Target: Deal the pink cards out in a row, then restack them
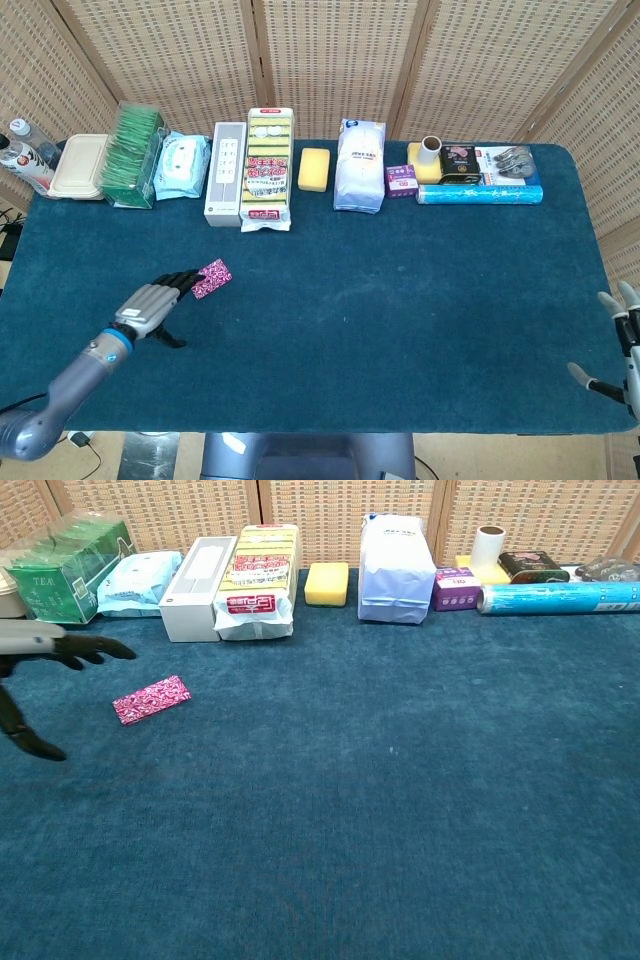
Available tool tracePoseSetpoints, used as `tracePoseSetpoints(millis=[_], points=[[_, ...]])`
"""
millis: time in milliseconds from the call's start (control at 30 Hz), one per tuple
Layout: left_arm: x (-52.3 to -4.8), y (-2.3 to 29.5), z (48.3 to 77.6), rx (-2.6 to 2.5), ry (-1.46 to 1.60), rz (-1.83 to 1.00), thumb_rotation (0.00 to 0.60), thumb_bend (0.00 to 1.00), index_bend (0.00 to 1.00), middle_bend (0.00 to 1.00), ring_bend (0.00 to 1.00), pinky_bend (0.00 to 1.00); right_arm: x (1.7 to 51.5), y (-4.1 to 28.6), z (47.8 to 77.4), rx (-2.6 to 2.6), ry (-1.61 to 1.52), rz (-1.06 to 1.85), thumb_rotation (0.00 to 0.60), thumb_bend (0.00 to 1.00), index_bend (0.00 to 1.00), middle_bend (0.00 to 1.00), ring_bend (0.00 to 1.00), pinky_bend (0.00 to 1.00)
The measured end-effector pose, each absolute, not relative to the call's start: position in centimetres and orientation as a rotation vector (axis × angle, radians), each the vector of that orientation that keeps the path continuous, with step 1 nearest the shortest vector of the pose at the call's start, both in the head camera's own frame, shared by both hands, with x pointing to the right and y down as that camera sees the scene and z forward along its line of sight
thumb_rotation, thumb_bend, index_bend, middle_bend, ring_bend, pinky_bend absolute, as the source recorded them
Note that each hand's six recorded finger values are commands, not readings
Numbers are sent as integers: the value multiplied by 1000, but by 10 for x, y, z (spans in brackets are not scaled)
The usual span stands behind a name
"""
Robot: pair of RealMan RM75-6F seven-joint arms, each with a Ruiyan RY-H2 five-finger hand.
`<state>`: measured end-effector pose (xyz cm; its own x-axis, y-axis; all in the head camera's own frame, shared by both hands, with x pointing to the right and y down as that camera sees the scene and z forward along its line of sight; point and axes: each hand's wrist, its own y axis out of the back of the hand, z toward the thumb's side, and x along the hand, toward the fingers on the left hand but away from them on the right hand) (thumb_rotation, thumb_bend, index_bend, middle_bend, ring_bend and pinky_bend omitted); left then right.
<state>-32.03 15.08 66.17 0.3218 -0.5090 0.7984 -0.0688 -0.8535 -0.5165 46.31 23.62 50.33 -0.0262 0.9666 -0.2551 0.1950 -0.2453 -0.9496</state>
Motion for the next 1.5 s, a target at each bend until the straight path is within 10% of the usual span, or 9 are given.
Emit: tracePoseSetpoints(millis=[633, 1500], points=[[-285, 141, 719, -2269, 466, -1619, 600, 0, 0, 0, 0, 57, 466, 234, 506, -1533, -1265, 1355, 600, 0, 94, 0, 0, 0], [-258, 188, 702, -2311, 243, -1565, 600, 0, 0, 0, 0, 57, 467, 235, 503, -1539, -1276, 1355, 600, 0, 94, 0, 0, 0]])
